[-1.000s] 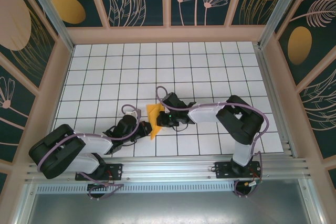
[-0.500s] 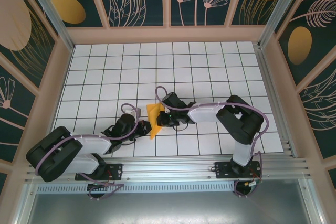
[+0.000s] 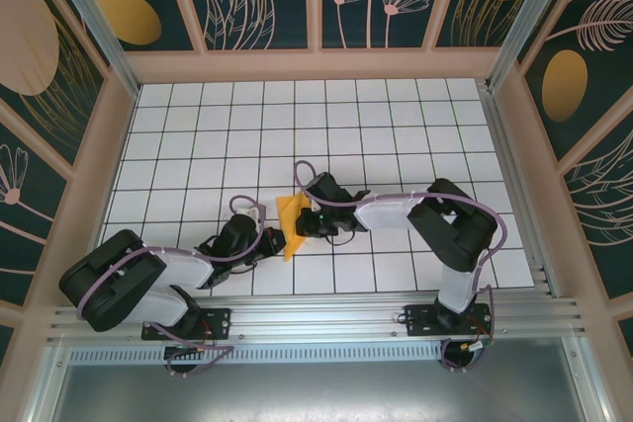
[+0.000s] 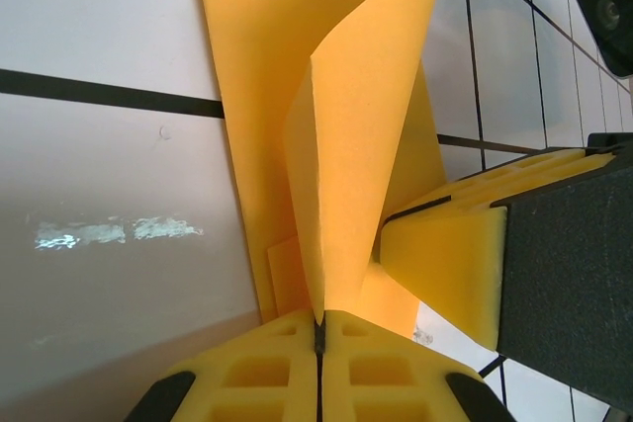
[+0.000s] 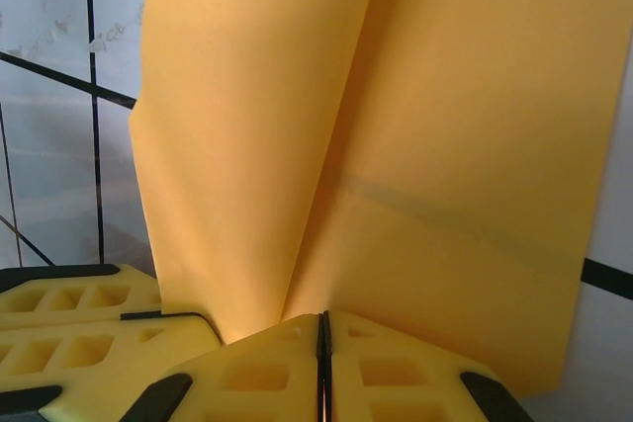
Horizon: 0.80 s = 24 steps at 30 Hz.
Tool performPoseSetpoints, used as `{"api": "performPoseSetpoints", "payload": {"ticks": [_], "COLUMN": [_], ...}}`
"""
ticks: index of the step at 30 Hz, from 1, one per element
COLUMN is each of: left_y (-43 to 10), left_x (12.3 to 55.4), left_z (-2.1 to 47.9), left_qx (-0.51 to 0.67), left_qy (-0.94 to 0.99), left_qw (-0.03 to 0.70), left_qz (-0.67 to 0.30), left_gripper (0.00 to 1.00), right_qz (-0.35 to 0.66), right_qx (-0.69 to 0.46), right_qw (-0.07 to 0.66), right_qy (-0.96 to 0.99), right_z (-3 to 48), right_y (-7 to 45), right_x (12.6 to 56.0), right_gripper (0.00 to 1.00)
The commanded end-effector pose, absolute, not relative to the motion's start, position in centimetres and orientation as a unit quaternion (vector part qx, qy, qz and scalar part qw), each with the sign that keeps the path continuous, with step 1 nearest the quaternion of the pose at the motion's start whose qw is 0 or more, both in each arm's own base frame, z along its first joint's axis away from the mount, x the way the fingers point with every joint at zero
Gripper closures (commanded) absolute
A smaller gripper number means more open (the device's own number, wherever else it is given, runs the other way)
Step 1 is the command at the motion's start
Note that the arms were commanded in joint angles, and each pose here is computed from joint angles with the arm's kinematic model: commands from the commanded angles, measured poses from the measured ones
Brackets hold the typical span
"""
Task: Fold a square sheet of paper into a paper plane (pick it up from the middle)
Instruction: Fourth fold the wing at the center of the table.
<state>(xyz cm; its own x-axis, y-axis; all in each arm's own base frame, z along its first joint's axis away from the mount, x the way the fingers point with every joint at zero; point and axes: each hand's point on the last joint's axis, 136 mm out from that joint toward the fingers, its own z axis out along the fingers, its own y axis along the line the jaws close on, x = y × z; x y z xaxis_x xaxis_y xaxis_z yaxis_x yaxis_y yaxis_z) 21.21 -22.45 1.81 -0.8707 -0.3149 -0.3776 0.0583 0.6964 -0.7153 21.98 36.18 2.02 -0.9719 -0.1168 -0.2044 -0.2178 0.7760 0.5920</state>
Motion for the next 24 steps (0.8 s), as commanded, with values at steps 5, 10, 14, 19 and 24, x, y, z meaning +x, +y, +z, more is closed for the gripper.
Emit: {"api": "performPoseSetpoints", "payload": {"ticks": [5,10,14,19,24], "left_y": [-22.2,-22.2,-22.2,-22.3,-22.3], "left_x": [21.0,20.9,21.0,21.1,21.1], "left_z": [0.7,0.7,0.8,0.8,1.0], "left_qx": [-0.059,-0.059,-0.056,-0.053,-0.056], "left_qy": [0.899,0.900,0.900,0.901,0.900], "left_qw": [0.235,0.234,0.236,0.234,0.235], "left_qz": [-0.365,-0.364,-0.362,-0.362,-0.362], "left_gripper": [0.93,0.93,0.93,0.92,0.90], "right_qz": [0.384,0.389,0.386,0.367,0.335], "right_qx": [-0.088,-0.084,-0.084,-0.079,-0.062], "right_qw": [0.095,0.101,0.100,0.096,0.098], "right_qy": [0.914,0.912,0.913,0.922,0.935], "right_z": [5.7,6.0,5.3,3.9,2.3], "right_y": [38.3,39.0,39.6,39.6,38.4], "right_x": [22.4,23.1,23.8,24.5,25.0], "right_gripper": [0.88,0.89,0.89,0.89,0.89]}}
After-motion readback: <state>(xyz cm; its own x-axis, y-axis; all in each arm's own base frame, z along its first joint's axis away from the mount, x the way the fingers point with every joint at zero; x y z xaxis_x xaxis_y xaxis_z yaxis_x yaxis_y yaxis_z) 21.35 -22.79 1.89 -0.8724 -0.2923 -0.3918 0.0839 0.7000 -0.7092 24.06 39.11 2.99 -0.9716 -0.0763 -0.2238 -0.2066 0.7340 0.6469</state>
